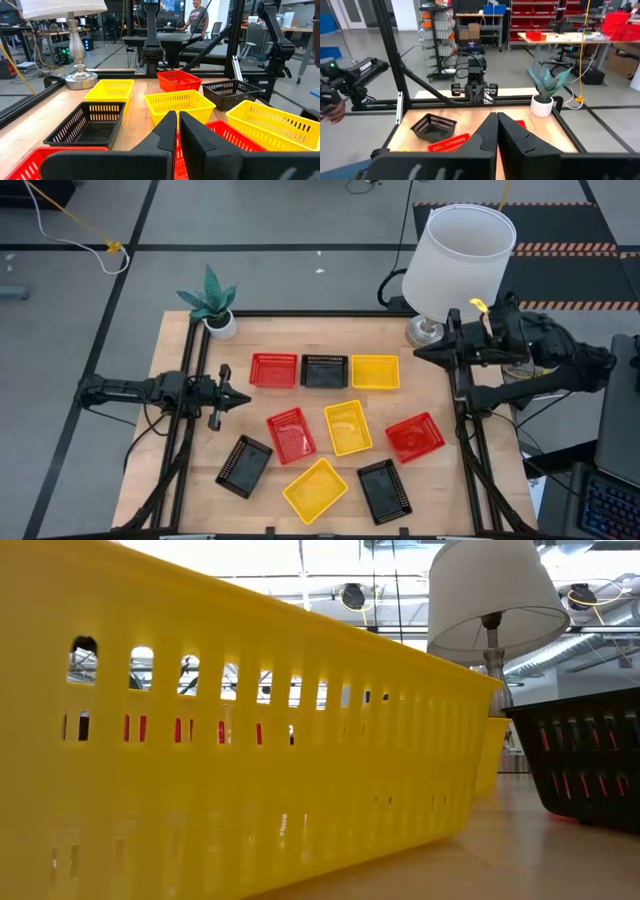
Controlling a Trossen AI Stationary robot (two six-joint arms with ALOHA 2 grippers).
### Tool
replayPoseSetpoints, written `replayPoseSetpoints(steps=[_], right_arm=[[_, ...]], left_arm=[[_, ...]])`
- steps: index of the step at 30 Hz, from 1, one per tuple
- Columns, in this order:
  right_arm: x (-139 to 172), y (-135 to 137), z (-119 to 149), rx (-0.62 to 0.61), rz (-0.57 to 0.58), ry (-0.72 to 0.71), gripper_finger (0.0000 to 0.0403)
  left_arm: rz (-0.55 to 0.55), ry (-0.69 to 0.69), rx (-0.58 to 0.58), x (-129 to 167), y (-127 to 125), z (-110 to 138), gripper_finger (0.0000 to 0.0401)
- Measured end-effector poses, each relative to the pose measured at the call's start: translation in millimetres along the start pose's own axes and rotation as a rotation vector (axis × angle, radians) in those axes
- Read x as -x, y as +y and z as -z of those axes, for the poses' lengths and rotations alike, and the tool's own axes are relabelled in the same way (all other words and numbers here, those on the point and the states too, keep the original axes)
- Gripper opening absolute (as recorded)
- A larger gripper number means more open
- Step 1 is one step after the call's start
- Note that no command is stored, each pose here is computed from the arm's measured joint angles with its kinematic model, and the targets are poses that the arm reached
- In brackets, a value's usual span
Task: Stack baskets by color
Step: Stack the bottom right red bin on top of the top red bin
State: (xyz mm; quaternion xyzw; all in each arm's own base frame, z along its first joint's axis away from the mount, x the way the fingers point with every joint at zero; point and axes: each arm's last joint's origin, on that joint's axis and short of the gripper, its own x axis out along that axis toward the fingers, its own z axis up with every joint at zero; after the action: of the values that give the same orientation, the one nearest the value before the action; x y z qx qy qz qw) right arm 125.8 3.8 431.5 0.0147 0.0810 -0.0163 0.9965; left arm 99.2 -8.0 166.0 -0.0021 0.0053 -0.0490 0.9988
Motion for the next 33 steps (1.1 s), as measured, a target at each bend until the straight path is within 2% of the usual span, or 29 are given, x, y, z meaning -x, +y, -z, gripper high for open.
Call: replayPoseSetpoints(steps=[14, 19, 26, 33], right_arm=[[-6, 0, 0, 0.053, 0.000, 0.011, 0.0002], [-9, 0, 7, 0.056, 0.000, 0.015, 0.0002], [-20, 1, 19, 0.088, 0.000, 0.024, 0.0002], [-36, 1, 40, 0.081, 0.000, 0.030, 0.0002]], left_arm=[[0.000, -0.021, 0.006, 0, 0, -2, 0.0024], [0.002, -0.079, 0.038, 2, 0, -13, 0.0018], [0.001, -0.116, -0.006, 12, -1, -54, 0.0003], [0.001, -0.112, -0.012, 17, -1, -114, 0.0002]])
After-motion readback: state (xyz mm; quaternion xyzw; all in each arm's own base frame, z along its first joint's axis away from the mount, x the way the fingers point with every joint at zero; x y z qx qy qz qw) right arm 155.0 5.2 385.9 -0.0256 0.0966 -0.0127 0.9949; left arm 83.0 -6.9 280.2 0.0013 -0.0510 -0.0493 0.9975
